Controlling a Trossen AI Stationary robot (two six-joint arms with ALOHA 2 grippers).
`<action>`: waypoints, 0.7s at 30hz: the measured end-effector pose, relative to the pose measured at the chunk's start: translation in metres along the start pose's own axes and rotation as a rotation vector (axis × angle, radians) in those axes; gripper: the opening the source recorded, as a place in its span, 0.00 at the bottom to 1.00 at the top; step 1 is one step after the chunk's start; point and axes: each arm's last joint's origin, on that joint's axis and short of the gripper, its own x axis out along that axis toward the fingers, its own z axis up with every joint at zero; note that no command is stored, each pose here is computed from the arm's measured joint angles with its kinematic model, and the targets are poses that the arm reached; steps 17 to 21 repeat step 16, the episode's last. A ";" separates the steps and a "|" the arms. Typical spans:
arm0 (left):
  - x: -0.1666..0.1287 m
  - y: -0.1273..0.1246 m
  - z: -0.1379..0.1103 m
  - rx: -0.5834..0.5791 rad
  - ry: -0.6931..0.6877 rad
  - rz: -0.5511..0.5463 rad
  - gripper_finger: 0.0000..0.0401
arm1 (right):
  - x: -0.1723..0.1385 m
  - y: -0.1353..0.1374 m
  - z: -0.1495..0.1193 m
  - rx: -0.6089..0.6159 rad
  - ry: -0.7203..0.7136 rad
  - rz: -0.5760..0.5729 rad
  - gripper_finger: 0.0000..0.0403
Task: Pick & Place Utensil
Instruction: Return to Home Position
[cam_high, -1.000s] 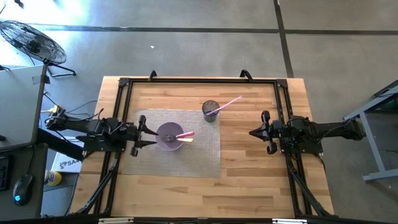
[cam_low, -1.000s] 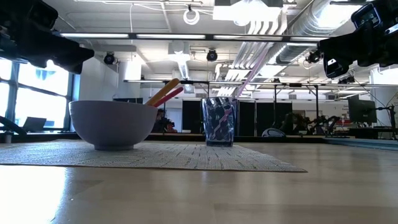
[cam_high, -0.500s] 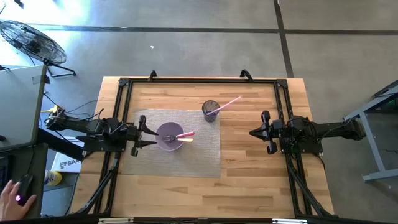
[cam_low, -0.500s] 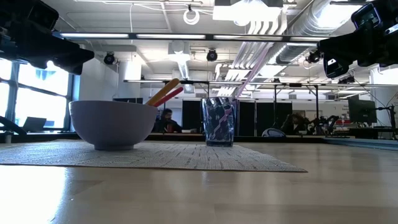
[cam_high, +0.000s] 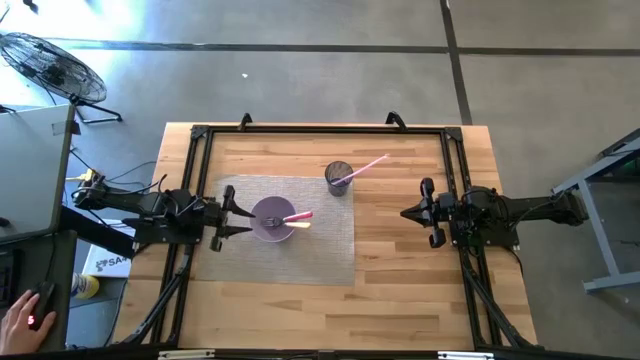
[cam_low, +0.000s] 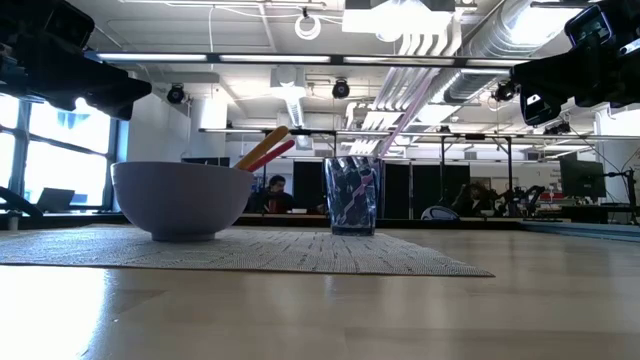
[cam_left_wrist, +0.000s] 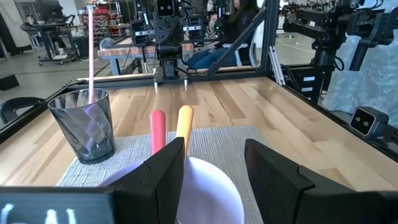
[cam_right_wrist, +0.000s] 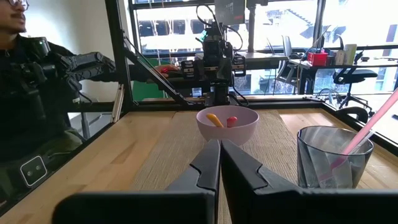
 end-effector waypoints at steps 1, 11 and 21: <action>0.000 0.000 0.000 0.000 0.000 0.000 0.41 | 0.000 0.000 0.000 0.000 0.000 0.000 0.02; 0.000 0.000 0.000 0.000 0.000 0.001 0.41 | 0.000 0.000 0.000 0.000 0.000 0.000 0.01; 0.000 0.000 0.000 0.000 0.000 0.001 0.41 | 0.000 0.000 0.000 0.000 0.000 0.000 0.02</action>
